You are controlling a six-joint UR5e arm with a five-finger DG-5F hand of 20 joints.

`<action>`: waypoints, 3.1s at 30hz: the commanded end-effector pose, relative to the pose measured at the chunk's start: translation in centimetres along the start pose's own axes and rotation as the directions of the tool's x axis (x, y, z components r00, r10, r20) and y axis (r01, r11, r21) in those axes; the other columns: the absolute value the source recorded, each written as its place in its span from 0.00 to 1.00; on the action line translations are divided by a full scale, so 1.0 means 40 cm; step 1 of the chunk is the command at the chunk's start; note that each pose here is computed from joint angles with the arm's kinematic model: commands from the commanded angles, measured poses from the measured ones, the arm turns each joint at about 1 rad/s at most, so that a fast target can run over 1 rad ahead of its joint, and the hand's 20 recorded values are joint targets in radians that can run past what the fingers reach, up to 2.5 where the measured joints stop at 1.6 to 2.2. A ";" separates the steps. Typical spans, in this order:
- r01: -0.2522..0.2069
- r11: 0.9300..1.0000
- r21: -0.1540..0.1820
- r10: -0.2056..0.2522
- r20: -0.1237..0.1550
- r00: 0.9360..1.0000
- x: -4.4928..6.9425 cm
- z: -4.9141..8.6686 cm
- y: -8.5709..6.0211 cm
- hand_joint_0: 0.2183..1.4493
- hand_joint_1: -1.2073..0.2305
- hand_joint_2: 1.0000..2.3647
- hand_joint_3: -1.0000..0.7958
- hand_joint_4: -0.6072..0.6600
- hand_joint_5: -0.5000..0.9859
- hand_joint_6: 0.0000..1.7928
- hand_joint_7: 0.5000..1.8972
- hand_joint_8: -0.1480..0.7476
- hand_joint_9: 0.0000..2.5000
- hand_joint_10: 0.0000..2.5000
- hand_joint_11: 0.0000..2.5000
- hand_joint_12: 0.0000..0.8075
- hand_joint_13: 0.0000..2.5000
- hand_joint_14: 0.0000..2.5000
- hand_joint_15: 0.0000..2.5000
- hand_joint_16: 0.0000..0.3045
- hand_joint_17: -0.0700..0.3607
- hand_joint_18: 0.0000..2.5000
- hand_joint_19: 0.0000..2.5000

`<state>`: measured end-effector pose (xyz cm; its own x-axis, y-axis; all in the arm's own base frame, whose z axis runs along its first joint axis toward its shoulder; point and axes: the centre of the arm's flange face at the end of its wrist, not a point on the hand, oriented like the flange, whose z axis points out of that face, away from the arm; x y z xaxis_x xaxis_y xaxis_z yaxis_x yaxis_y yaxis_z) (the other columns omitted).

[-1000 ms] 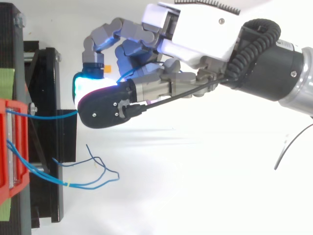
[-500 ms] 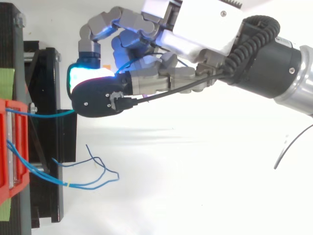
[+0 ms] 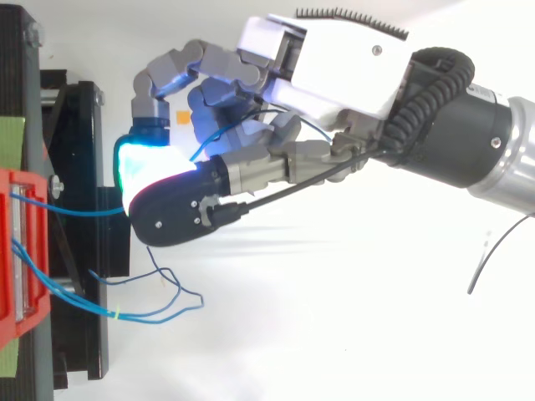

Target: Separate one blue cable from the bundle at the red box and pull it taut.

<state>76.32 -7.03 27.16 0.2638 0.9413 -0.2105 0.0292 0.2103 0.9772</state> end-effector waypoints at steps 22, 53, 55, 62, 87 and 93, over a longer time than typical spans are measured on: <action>0.024 1.000 -0.001 -0.024 -0.017 1.000 0.029 -0.006 0.005 0.24 0.39 0.00 0.28 0.66 0.19 0.49 0.43 0.69 0.26 1.00 1.00 0.73 0.54 1.00 0.79 0.20 0.49 0.74 0.22; 0.030 1.000 -0.009 -0.030 -0.023 0.999 0.036 -0.006 0.008 0.32 0.29 0.01 0.48 0.47 0.23 0.48 0.56 0.50 0.20 1.00 1.00 0.61 0.44 1.00 0.77 0.16 0.42 0.68 0.32; 0.032 0.999 -0.009 -0.032 -0.023 0.999 0.038 -0.006 0.008 0.32 0.29 0.01 0.48 0.48 0.23 0.48 0.57 0.51 0.18 1.00 1.00 0.59 0.41 1.00 0.76 0.16 0.41 0.66 0.34; 0.032 0.999 -0.008 -0.032 -0.025 0.999 0.039 -0.007 0.008 0.32 0.29 0.01 0.48 0.47 0.23 0.49 0.56 0.50 0.14 1.00 1.00 0.55 0.33 1.00 0.70 0.14 0.39 0.56 0.51; 0.093 0.984 0.152 -0.073 -0.130 0.989 0.082 -0.089 0.029 0.32 0.30 0.01 0.50 0.52 0.23 0.49 0.58 0.53 0.12 1.00 1.00 0.54 0.28 1.00 0.62 0.15 0.40 0.51 0.60; 0.081 0.984 0.161 -0.061 -0.130 0.990 0.071 -0.156 0.043 0.32 0.30 0.01 0.50 0.52 0.24 0.49 0.58 0.53 0.12 1.00 1.00 0.54 0.28 1.00 0.61 0.15 0.40 0.51 0.60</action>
<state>72.26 -2.64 27.74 0.1309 0.9519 -0.2771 0.2089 0.2468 0.9463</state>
